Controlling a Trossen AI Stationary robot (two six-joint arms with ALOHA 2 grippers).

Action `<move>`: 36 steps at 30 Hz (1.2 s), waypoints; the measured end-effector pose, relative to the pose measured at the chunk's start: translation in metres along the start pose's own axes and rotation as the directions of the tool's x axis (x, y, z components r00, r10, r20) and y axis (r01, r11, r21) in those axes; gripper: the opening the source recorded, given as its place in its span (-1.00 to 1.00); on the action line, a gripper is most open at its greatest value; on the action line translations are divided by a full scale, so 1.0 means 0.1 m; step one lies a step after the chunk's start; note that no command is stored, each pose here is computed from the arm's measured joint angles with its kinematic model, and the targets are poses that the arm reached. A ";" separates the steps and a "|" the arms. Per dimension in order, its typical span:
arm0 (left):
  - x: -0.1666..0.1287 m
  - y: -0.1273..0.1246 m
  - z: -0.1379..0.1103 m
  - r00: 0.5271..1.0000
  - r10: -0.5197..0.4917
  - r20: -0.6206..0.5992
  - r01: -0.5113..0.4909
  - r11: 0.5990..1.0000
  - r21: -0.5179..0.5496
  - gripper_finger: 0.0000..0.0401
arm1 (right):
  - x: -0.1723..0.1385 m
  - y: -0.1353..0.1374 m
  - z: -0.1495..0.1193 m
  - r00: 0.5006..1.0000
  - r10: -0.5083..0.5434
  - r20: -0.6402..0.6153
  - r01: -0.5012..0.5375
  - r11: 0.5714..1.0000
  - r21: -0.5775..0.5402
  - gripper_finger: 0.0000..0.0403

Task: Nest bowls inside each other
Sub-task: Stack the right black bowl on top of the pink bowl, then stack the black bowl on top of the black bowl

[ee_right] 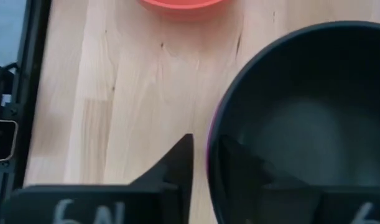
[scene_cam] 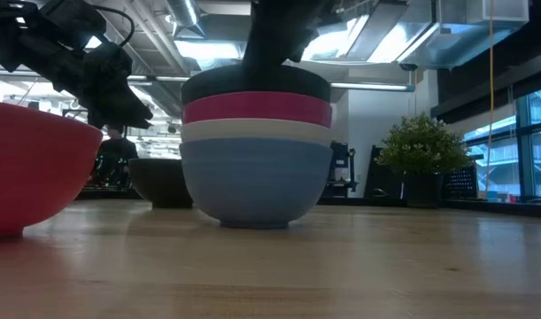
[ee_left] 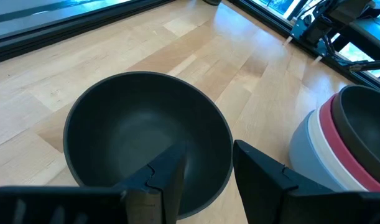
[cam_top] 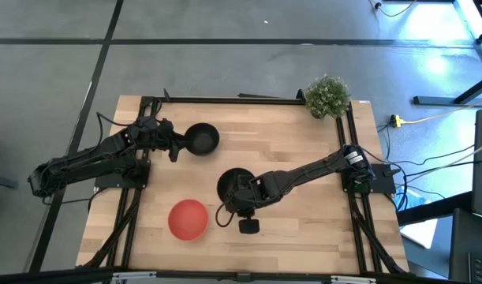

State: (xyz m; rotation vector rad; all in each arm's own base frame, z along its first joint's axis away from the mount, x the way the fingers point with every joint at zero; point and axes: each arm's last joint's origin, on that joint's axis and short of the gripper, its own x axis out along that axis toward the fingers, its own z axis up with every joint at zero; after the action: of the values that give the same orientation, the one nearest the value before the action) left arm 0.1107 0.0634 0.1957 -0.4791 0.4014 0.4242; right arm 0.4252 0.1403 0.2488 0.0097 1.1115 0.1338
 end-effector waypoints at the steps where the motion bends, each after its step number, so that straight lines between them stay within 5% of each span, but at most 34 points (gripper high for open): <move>1: 0.00 0.00 0.00 1.000 -0.001 0.000 0.001 1.000 0.000 -0.35 | 0.00 0.00 0.00 1.000 0.001 0.002 -0.001 1.000 0.003 -0.57; 18: 0.00 0.00 0.00 1.000 0.000 0.000 0.000 1.000 0.000 -0.35 | -0.03 -0.15 0.05 1.000 -0.015 0.019 0.015 1.000 0.003 -0.04; 25: 0.00 0.00 0.00 1.000 0.000 0.000 0.000 1.000 0.000 -0.35 | -0.44 -0.29 0.18 0.990 -0.021 0.137 0.019 1.000 0.011 -0.01; 36: 0.00 0.00 0.00 1.000 0.007 0.003 -0.007 1.000 -0.009 -0.35 | -1.13 -0.66 0.53 0.932 -0.164 0.323 0.164 0.986 0.026 -0.01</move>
State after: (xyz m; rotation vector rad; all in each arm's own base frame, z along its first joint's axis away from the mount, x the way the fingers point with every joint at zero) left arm 0.1106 0.0637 0.1958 -0.4859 0.3982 0.4338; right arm 0.4299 0.0652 0.3686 -0.0606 0.7784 -0.0182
